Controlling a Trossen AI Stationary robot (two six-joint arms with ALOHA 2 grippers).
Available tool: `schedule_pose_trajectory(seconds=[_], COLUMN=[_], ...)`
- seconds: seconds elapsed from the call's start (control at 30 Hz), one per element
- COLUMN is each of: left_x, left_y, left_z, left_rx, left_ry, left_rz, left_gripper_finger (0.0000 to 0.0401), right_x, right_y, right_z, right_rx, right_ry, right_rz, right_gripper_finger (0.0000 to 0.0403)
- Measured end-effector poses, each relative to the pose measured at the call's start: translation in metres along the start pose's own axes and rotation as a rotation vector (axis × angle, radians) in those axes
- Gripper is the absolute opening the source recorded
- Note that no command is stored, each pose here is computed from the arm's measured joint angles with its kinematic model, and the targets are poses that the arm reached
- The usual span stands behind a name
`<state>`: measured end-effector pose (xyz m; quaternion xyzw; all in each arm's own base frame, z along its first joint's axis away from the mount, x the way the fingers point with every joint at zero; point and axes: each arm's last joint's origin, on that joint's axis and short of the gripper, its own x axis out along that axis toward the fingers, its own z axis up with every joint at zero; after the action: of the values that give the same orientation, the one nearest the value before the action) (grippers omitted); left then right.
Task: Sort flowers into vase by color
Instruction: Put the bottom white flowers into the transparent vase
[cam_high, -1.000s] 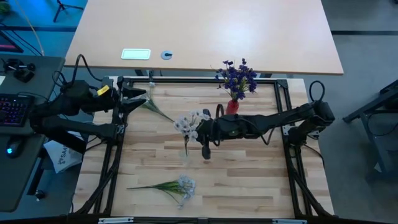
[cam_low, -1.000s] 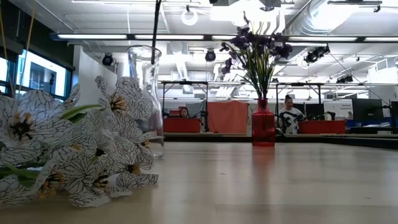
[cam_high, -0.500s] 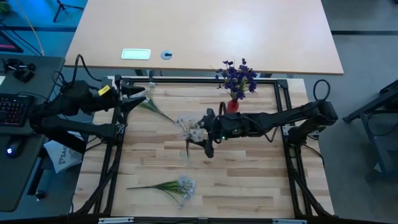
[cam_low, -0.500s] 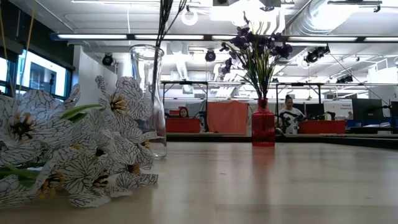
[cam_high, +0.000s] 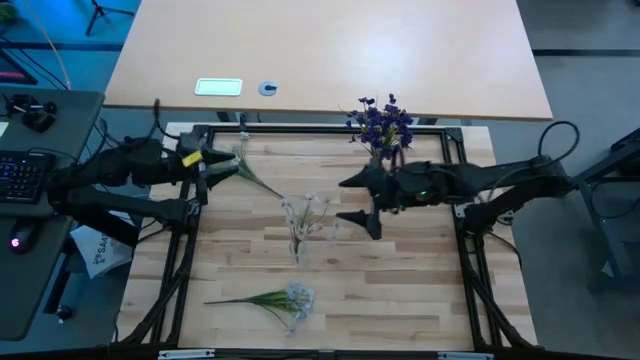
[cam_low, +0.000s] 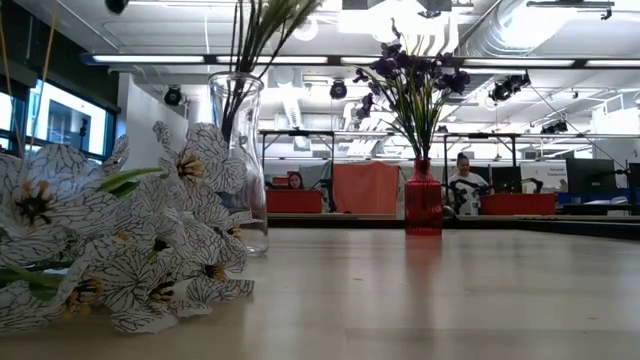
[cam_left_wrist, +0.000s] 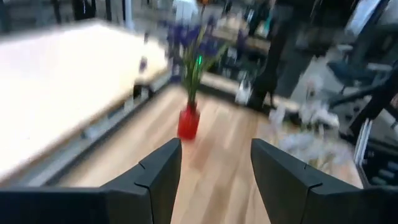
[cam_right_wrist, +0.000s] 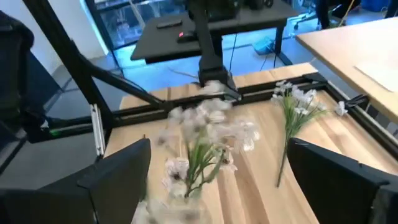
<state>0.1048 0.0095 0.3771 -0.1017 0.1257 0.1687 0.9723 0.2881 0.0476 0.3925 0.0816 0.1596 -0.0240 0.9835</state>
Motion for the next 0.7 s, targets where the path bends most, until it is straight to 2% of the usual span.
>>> schedule_pose_trajectory(seconds=[0.1, 0.27, 0.33, 0.4, 0.5, 0.7], left_x=[0.007, 0.021, 0.027, 0.034, 0.041, 0.049], left_y=[0.0, -0.017, -0.031, -0.048, -0.074, -0.117], left_z=[-0.023, -0.069, -0.088, -0.106, -0.134, -0.18], left_rx=[-0.094, -0.339, -0.372, -0.343, -0.239, -0.052], left_ry=[0.179, 0.581, 0.719, 0.808, 0.876, 0.948], left_rz=[-0.059, -0.287, -0.362, -0.425, -0.484, -0.449], left_gripper_finger=[0.0181, 0.017, 0.0161, 0.0152, 0.0143, 0.014], right_x=[-0.014, -0.029, -0.031, -0.032, -0.032, -0.031], right_y=[-0.002, -0.003, -0.003, -0.004, -0.005, -0.005], right_z=[0.006, 0.012, 0.012, 0.01, 0.009, 0.005], right_rx=[0.025, 0.038, 0.038, 0.031, 0.024, 0.013], right_ry=[-0.03, -0.062, -0.061, -0.044, -0.028, 0.012], right_rz=[0.006, 0.014, 0.014, 0.01, 0.002, -0.012], right_gripper_finger=[0.0374, 0.0374, 0.0374, 0.0374, 0.0374, 0.0374])
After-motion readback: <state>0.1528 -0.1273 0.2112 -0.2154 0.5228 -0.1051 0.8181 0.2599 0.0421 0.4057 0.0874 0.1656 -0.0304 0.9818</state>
